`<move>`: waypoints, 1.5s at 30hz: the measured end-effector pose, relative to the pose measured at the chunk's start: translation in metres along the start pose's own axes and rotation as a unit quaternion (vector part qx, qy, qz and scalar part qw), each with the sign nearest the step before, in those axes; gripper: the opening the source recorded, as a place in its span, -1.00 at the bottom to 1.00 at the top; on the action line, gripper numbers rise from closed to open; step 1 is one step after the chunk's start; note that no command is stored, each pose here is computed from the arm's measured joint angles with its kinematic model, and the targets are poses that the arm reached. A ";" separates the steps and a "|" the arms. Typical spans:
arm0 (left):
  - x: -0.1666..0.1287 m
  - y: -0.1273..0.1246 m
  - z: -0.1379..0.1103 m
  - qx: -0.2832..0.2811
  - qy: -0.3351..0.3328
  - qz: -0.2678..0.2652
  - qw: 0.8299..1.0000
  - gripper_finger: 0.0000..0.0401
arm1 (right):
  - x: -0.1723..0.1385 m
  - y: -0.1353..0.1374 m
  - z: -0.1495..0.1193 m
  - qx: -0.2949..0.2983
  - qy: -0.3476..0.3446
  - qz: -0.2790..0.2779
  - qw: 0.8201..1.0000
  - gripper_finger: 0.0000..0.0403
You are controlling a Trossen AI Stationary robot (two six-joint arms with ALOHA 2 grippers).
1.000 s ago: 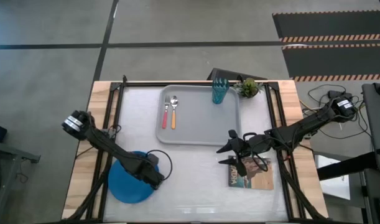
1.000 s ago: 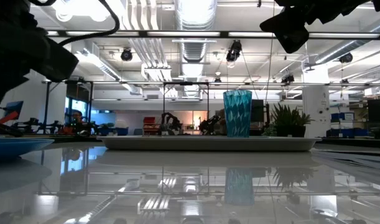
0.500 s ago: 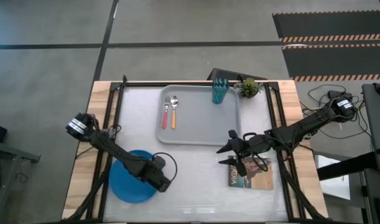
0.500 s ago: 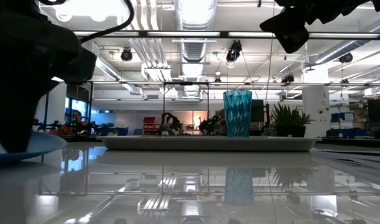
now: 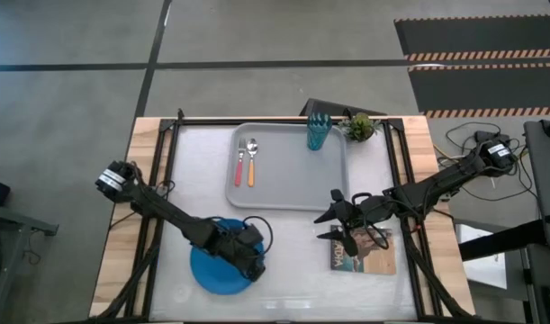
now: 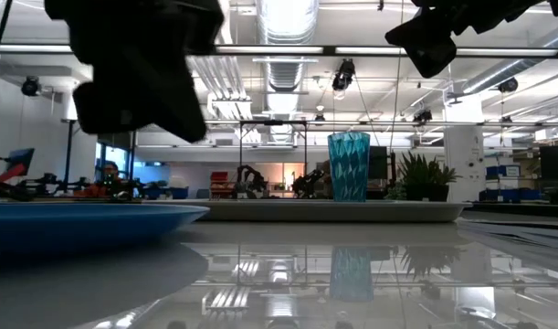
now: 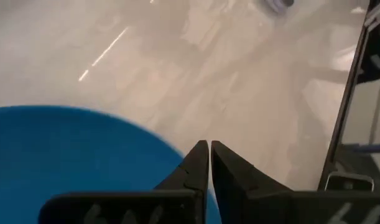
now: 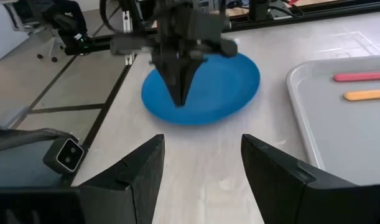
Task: Pick and place plate/cup/fork/spoon on tray
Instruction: Put the blue plate on the tray to the right side of the yellow spoon
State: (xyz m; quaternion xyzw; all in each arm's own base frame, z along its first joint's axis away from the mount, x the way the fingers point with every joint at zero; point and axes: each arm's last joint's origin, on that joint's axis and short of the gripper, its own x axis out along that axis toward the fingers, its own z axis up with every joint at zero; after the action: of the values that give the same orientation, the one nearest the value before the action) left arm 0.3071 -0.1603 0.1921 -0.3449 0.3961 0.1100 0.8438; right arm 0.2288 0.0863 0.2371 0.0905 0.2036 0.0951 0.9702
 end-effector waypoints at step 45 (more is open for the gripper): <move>-0.060 0.149 -0.032 -0.099 0.083 0.191 0.973 -0.14 | 0.000 -0.001 -0.001 -0.004 0.002 -0.005 1.000 0.00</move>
State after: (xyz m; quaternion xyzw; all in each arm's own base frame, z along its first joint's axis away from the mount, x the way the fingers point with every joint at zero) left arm 0.1801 -0.0667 0.1484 -0.3523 0.5103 0.2786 0.7334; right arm 0.2287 0.0859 0.2363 0.0851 0.2052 0.0913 0.9707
